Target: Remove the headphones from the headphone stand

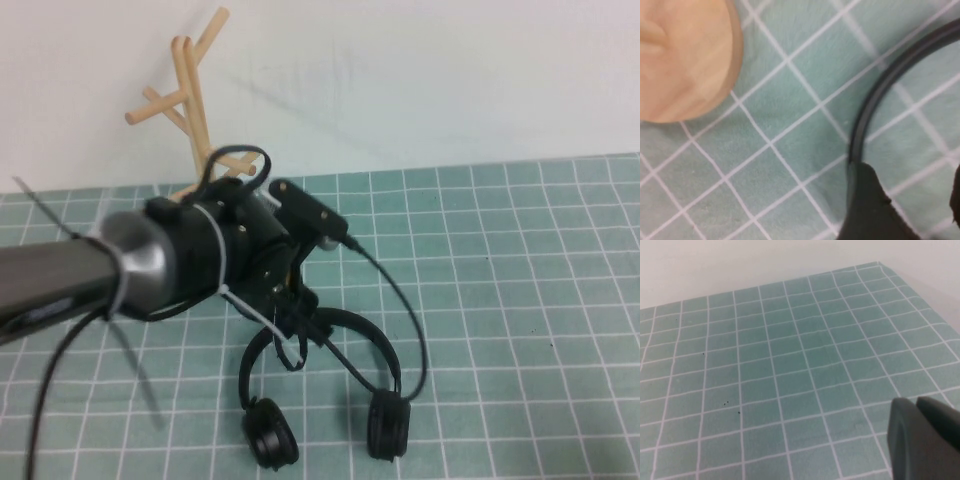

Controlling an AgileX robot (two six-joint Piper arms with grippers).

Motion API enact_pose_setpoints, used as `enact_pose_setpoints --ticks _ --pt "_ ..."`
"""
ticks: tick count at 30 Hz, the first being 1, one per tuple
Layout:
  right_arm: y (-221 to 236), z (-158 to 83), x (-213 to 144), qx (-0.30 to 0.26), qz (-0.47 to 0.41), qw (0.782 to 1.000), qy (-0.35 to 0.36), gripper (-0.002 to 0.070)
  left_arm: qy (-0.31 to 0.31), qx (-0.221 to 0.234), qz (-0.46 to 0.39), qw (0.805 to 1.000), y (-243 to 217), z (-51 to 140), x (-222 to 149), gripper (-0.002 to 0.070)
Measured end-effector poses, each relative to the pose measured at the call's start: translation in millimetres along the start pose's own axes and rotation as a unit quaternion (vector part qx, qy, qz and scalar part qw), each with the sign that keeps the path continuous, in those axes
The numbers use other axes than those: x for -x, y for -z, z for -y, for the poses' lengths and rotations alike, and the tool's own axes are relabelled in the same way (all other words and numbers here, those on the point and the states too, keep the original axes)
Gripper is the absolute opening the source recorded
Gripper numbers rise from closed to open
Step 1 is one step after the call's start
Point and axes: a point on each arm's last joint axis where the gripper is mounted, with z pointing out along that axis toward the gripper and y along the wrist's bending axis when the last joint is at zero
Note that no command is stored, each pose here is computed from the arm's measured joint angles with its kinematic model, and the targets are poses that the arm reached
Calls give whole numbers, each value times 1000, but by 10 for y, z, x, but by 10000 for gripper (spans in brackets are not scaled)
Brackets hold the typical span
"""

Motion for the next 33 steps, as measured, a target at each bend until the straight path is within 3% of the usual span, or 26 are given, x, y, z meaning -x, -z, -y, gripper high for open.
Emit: enact_pose_setpoints --ticks 4,8,11,20,33 --pt "0 0 0 0 0 1000 0 -9 -4 -4 50 999 580 94 -30 288" --pt "0 0 0 0 0 1000 0 -9 18 -20 107 994 1126 173 -279 92" --pt "0 0 0 0 0 1000 0 -9 45 -29 133 990 1379 141 -574 23" --pt "0 0 0 0 0 1000 0 -9 101 -38 184 977 1669 26 -1402 -1" --pt "0 0 0 0 0 1000 0 -9 117 -28 215 969 1754 -29 -1508 -1"
